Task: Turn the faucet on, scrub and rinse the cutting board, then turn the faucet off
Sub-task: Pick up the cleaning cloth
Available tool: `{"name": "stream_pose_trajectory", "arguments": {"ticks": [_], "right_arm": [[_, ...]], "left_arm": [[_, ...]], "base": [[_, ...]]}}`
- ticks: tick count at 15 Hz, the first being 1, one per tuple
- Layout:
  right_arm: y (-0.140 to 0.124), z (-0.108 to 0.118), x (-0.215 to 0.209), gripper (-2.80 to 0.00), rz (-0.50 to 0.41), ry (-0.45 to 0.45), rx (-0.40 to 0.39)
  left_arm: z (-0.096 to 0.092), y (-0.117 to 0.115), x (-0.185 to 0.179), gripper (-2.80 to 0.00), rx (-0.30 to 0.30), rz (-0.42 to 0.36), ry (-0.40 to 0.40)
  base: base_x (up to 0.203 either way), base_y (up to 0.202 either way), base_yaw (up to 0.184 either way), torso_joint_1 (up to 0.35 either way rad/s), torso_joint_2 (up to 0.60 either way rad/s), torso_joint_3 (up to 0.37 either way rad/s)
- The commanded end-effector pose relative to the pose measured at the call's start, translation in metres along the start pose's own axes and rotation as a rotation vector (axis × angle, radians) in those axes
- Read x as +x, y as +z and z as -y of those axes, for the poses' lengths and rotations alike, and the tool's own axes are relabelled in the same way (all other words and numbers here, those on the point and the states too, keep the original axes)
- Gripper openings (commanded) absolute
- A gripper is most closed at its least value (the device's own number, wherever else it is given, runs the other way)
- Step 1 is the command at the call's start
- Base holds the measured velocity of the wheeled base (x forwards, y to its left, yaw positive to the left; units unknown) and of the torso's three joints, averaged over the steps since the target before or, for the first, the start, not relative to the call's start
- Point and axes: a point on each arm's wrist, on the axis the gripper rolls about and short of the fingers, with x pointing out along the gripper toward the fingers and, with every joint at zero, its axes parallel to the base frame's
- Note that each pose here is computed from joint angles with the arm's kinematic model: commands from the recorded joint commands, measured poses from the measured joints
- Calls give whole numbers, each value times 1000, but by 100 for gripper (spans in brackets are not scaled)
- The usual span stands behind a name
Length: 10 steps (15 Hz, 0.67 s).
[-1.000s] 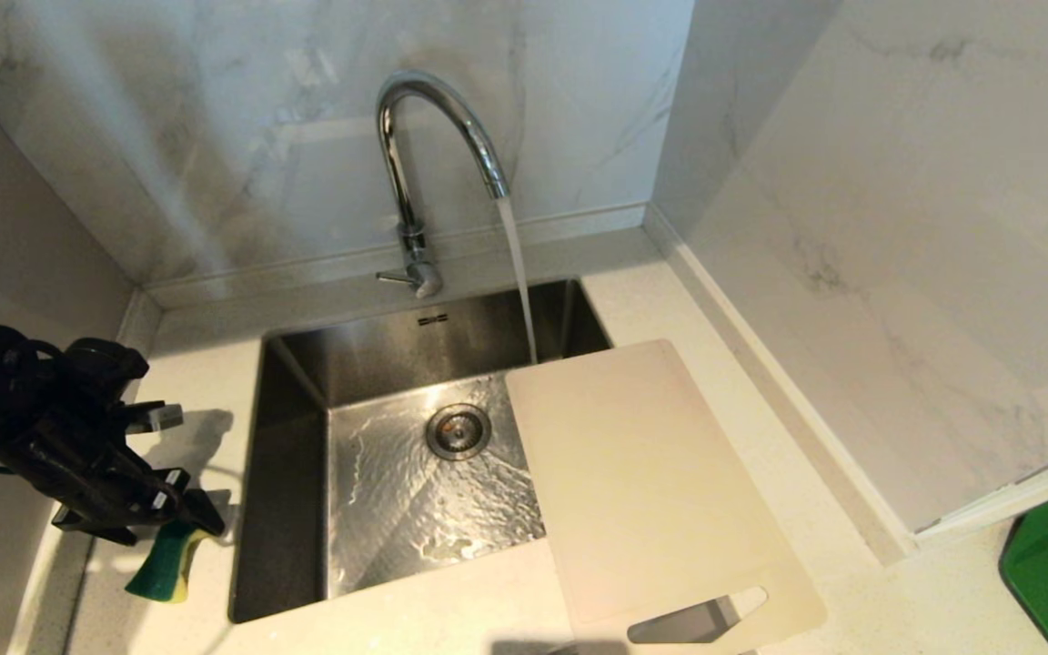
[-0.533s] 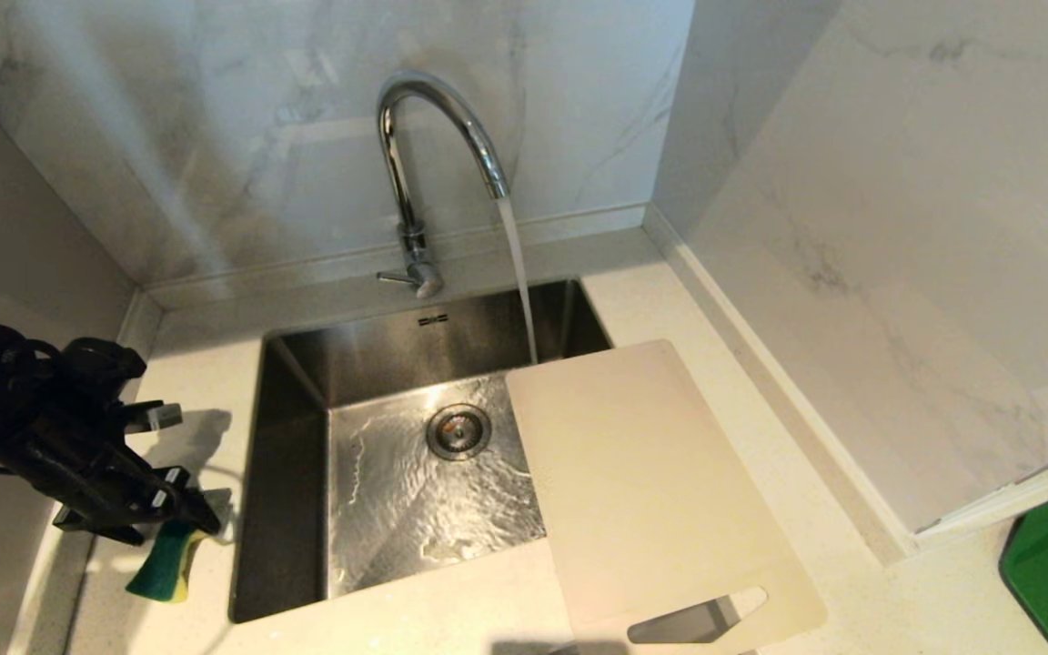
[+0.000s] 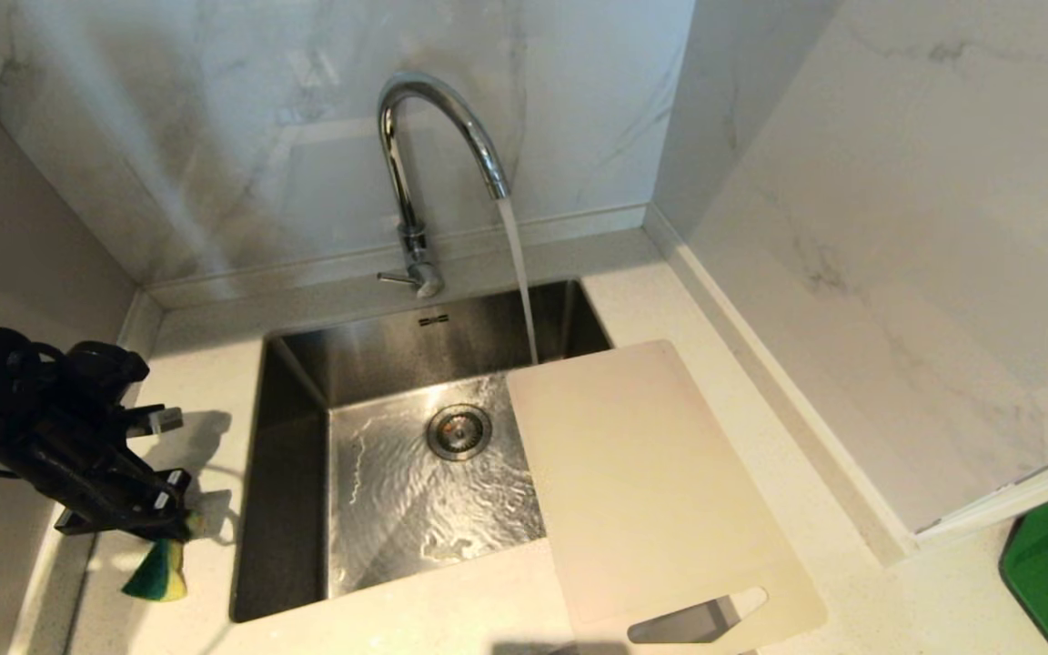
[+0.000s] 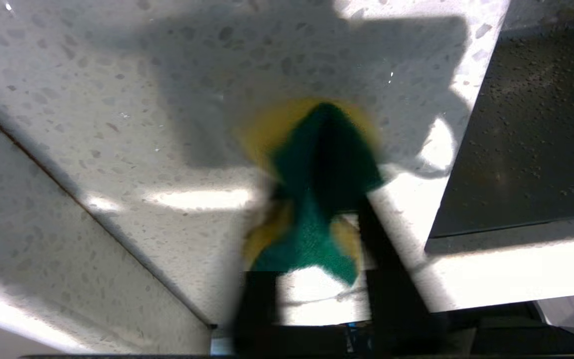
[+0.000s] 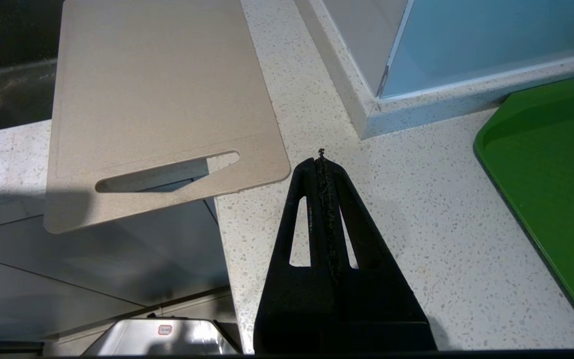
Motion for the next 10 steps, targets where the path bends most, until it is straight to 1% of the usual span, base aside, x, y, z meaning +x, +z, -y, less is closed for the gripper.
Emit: {"name": "stream_pose_trajectory", "arguments": {"ticks": [1,3,5,7,10], "right_arm": [[0,0,0,-280,1,0,0],[0,0,0,-280,1,2,0],[0,0,0,-280,1,0,0],[0,0,0,-280,0,0,0],[0,0,0,-280,1,2,0]], "left_arm": [[2,0,-1,-280,2,2,-2],[6,-1,-10,-280,15,29,-5],[10,-2,-24,-280,26,74,-8],[13,-4,-45,-280,38,142,-10],[18,-12,-85,-280,55,266,-14]], "base": [[0,0,0,0,0,0],[0,0,0,0,0,0],[0,0,0,0,0,0],[0,0,0,0,0,0],[0,0,0,0,0,0]]}}
